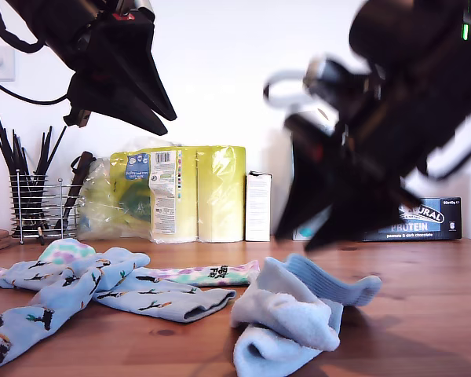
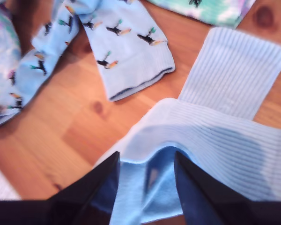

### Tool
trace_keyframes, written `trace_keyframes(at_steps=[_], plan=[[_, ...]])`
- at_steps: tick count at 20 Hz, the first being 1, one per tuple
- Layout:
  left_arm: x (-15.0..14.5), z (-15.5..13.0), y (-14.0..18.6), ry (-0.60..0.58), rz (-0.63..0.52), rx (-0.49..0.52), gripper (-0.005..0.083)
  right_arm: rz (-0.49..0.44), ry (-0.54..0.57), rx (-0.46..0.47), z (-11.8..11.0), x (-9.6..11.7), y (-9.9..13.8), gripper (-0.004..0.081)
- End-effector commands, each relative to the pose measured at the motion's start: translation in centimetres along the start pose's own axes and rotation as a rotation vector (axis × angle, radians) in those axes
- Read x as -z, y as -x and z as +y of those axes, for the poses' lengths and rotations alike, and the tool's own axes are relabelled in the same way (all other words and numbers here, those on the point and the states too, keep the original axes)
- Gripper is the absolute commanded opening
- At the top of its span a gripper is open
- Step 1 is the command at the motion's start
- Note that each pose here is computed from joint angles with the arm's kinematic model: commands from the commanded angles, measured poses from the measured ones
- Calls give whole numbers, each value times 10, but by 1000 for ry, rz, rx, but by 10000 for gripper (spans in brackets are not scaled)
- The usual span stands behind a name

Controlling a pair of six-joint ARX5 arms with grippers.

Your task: Pair up the socks based on colour and pattern, by placing each sock on top of its pair

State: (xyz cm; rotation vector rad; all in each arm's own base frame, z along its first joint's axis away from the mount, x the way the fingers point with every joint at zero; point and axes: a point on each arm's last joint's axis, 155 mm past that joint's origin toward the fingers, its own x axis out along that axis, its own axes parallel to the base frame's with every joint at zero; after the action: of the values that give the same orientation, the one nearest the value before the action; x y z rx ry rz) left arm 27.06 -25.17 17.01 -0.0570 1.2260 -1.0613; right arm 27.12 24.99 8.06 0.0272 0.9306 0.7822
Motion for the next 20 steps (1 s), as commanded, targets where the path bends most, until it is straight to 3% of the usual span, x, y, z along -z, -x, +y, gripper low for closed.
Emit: trace_keyframes(at_steps=[1, 3, 5, 6, 9, 14, 17, 20], plan=[[-3, -2, 4, -15, -14, -2, 138, 13, -57, 17, 1, -10, 19, 373], [-2, -2, 4, -31, -10, -1, 129, 84, -193, 59, -10, -3, 32, 373], [2, -5, 7, -118, -3, -3, -32, 124, -143, 80, -22, 3, 38, 365], [2, -8, 11, -141, -13, -6, -20, 145, -85, 85, -26, 8, 41, 345], [4, -8, 31, -199, -49, -107, -20, 174, 218, 72, -31, 11, 43, 254], [38, 1, 53, -179, -118, -236, -20, 267, 794, 128, -54, 17, 43, 250], [61, 2, 55, -156, -160, -249, -20, 309, 1004, 115, -65, 19, 33, 316], [75, -3, 58, -169, -192, -255, -20, 385, 1155, 48, -72, 35, 16, 331]])
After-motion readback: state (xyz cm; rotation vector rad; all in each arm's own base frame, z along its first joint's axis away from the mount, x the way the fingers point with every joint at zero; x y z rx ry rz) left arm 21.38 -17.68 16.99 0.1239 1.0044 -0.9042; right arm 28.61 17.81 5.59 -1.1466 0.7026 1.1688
